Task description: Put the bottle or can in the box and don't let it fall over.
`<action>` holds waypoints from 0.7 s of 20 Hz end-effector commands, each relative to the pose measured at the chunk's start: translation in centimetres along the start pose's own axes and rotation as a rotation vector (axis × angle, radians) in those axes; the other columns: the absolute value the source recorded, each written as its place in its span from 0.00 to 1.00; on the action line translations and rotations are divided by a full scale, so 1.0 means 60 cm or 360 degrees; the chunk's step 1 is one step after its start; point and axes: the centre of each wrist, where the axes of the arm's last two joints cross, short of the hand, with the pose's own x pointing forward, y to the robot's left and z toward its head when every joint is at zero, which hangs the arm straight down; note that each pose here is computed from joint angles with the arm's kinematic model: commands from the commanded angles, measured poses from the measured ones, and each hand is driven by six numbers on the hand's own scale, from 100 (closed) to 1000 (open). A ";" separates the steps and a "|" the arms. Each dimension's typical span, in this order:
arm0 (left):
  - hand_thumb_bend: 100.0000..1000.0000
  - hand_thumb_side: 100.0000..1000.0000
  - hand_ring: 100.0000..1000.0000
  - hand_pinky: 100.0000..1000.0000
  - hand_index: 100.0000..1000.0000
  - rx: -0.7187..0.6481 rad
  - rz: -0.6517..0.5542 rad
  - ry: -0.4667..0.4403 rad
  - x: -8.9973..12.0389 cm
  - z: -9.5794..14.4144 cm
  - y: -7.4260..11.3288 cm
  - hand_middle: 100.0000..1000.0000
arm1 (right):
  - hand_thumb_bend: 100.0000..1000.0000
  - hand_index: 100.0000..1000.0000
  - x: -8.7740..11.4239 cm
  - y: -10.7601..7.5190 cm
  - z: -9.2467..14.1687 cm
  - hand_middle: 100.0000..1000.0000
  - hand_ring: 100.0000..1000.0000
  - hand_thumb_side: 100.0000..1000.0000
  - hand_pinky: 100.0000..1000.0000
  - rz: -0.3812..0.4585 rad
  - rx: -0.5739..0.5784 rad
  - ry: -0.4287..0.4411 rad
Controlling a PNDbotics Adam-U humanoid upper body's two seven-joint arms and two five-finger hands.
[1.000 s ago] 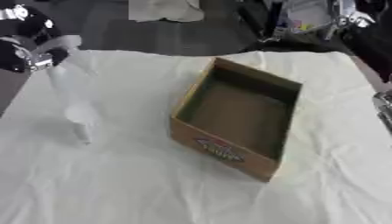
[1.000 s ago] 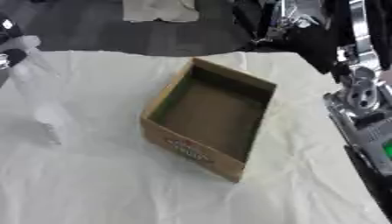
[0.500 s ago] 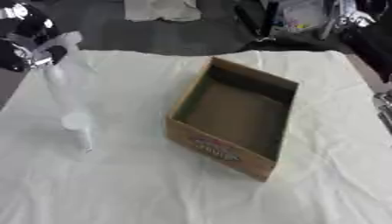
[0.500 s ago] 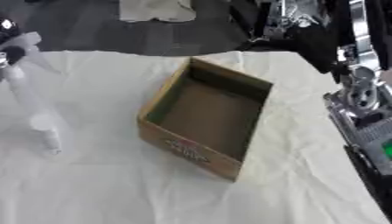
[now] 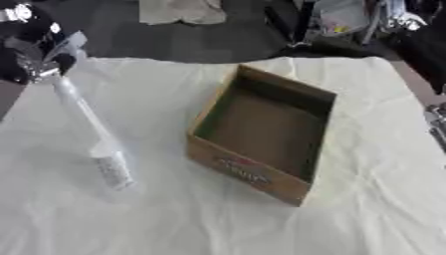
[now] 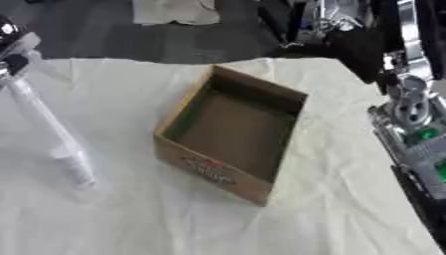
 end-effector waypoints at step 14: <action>0.00 0.19 0.31 0.56 0.45 0.0044 -0.0072 -0.0013 0.015 0.011 0.019 0.39 | 0.00 0.73 0.010 -0.007 -0.007 0.70 0.73 0.38 0.90 0.0002 -0.0031 -0.0040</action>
